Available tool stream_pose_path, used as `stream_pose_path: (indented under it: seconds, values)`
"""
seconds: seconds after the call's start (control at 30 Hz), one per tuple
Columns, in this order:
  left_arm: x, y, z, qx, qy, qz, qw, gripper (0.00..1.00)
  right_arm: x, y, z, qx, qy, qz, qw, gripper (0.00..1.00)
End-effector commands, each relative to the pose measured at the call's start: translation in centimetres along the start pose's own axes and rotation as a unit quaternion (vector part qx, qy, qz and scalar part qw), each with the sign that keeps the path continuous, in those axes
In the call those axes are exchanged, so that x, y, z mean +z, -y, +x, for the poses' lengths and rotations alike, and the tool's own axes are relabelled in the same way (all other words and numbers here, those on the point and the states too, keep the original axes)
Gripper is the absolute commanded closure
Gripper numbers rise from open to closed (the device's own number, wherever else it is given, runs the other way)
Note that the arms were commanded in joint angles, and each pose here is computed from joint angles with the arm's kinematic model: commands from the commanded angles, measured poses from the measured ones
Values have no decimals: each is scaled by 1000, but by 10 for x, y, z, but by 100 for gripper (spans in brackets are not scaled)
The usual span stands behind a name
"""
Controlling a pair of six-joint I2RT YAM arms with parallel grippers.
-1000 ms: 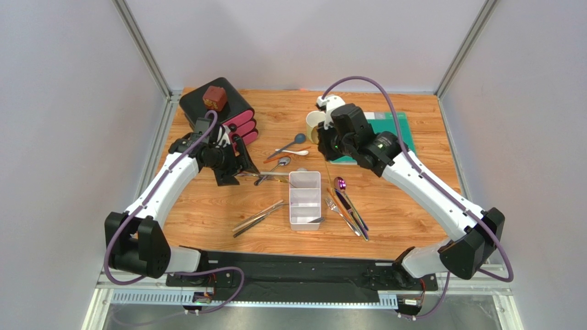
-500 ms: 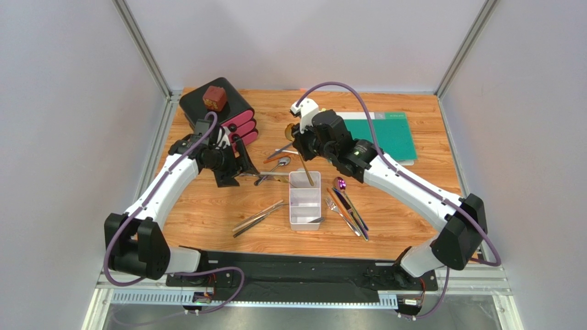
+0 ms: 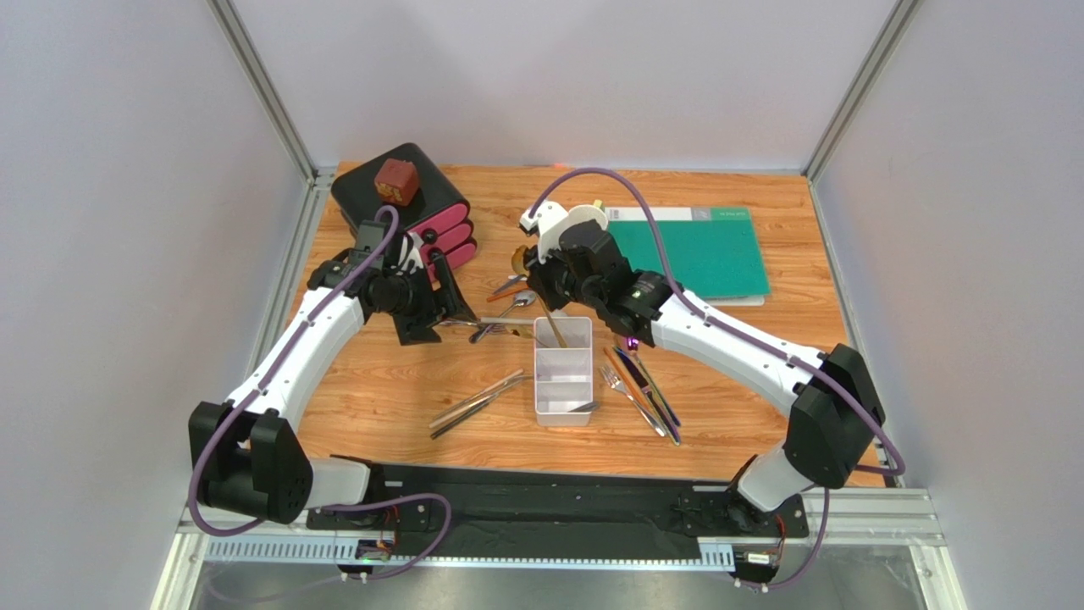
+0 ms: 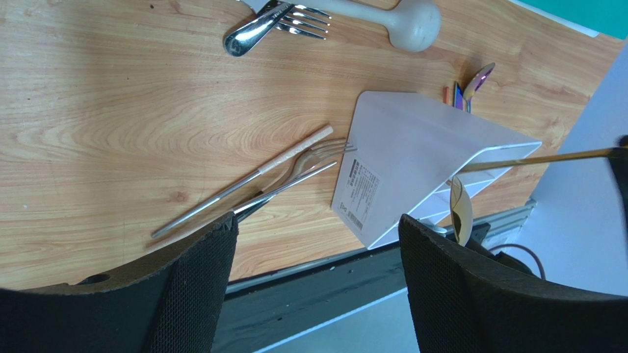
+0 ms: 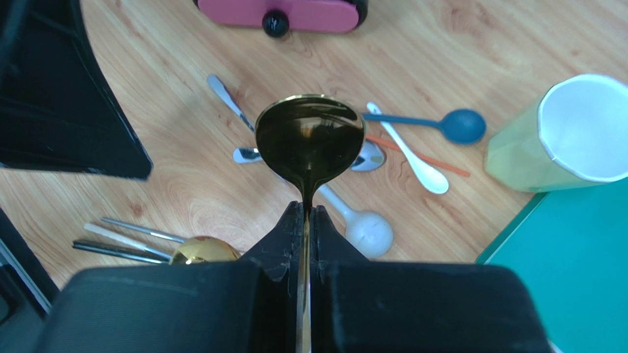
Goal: Sort the eating utensils into containers
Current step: Place the spoon in the storage box.
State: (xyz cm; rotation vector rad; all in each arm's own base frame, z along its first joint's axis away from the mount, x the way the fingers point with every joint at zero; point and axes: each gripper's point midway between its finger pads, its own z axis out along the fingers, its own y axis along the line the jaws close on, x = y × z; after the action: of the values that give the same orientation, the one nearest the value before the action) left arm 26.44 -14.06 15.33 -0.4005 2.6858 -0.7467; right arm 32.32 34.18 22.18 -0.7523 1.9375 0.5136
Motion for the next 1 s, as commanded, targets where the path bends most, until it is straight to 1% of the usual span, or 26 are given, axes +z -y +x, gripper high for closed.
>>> stream_pose_path:
  seconds: [0.0,0.1,0.17,0.23,0.4,0.43,0.47,0.53,0.57,0.67,0.77,0.83,0.9,0.97]
  values:
    - [-6,1,-7,9,21,2,1000,15,0,-5,-1,2,28,0,1000,100]
    - [-6,2,-8,11,21,2,1000,15,-1,-10,14,3,16,0,1000,100]
    - [-4,1,-7,11,18,2,1000,15,-3,-12,19,3,13,2,1000,96]
    - [-4,1,-6,9,14,3,1000,15,-6,-13,20,5,10,5,1000,93]
    - [-3,1,-4,7,13,5,1000,15,-12,-13,27,14,3,8,1000,91]
    - [-3,1,-4,7,12,5,1000,15,-15,-13,27,16,3,8,1000,89]
    - [-3,1,-4,7,13,6,1000,15,-16,-13,26,17,2,9,1000,82]
    - [-3,1,-3,8,12,6,1000,15,-22,-10,25,24,3,16,1000,77]
    - [-3,1,-3,7,12,6,1000,15,-23,-9,25,26,3,19,999,72]
    - [-2,0,-2,6,9,6,1000,15,-30,-4,28,31,-3,33,999,62]
    - [-1,1,-2,6,9,8,1000,15,-38,4,34,35,-18,59,997,60]
    - [-2,0,-1,7,9,8,1000,15,-54,22,32,42,-14,107,993,59]
    - [-2,-1,-1,7,11,5,1000,15,-73,46,35,61,-12,163,985,52]
    - [-3,-1,-2,8,15,6,1000,15,-82,61,50,85,-31,188,978,46]
